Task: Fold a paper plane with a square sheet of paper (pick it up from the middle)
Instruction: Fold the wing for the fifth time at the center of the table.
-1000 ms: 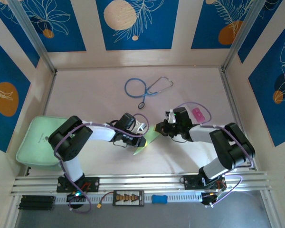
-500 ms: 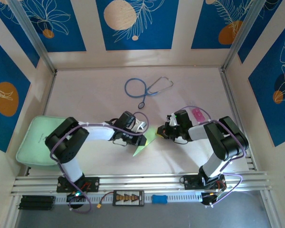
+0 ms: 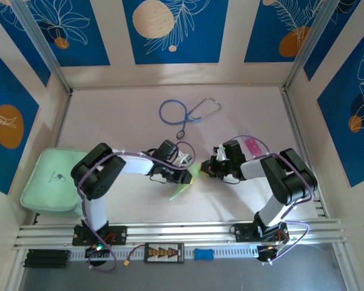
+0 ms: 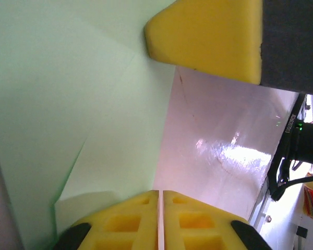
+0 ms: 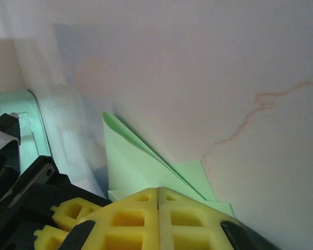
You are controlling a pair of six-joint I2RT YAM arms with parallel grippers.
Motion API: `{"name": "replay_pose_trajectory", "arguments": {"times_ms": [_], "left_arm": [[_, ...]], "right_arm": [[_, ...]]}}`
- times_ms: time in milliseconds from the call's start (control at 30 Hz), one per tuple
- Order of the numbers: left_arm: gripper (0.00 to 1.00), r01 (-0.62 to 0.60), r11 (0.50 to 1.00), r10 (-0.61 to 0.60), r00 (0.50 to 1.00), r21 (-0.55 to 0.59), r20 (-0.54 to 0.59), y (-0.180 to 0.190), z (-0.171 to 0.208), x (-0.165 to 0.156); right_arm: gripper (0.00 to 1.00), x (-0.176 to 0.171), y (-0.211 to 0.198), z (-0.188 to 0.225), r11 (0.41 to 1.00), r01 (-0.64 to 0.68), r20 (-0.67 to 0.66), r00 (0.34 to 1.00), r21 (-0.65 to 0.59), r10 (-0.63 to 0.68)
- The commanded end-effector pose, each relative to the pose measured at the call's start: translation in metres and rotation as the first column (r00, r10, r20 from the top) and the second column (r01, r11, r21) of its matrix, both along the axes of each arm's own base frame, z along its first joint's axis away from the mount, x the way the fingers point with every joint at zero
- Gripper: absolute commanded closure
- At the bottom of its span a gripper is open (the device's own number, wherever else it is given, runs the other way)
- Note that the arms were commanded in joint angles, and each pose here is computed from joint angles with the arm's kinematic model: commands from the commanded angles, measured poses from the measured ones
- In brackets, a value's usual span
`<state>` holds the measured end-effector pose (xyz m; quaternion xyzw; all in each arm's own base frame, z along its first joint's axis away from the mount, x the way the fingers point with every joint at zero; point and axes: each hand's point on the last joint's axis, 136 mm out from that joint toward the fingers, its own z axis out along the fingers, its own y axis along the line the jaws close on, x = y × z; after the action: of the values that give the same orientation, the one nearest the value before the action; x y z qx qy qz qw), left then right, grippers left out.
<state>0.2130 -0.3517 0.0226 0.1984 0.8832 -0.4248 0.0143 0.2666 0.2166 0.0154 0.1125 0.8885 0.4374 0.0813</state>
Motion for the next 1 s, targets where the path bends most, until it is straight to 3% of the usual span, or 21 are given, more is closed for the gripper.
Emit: {"name": "replay_pose_trajectory", "arguments": {"times_ms": [0,333,667,967], "left_arm": [[0.87,0.004,0.996,-0.001,0.999,0.091,-0.035,0.02,-0.024,-0.017],[0.84,0.005,0.996,-0.006,1.0,0.089,0.02,0.025,-0.001,-0.017],[0.83,-0.019,0.992,0.021,1.0,0.123,-0.013,0.05,-0.01,-0.042],[0.85,-0.037,0.992,0.034,0.999,0.122,0.027,0.045,-0.005,-0.029]], "right_arm": [[0.98,-0.017,-0.017,-0.031,0.994,0.016,-0.084,0.996,-0.106,-0.025],[0.98,-0.013,-0.016,-0.029,0.994,0.01,-0.082,0.996,-0.108,-0.019],[0.98,-0.012,-0.015,-0.025,0.995,0.011,-0.07,0.997,-0.098,-0.018],[0.95,-0.002,-0.001,0.028,0.998,-0.006,0.074,0.997,-0.057,0.01]]}}
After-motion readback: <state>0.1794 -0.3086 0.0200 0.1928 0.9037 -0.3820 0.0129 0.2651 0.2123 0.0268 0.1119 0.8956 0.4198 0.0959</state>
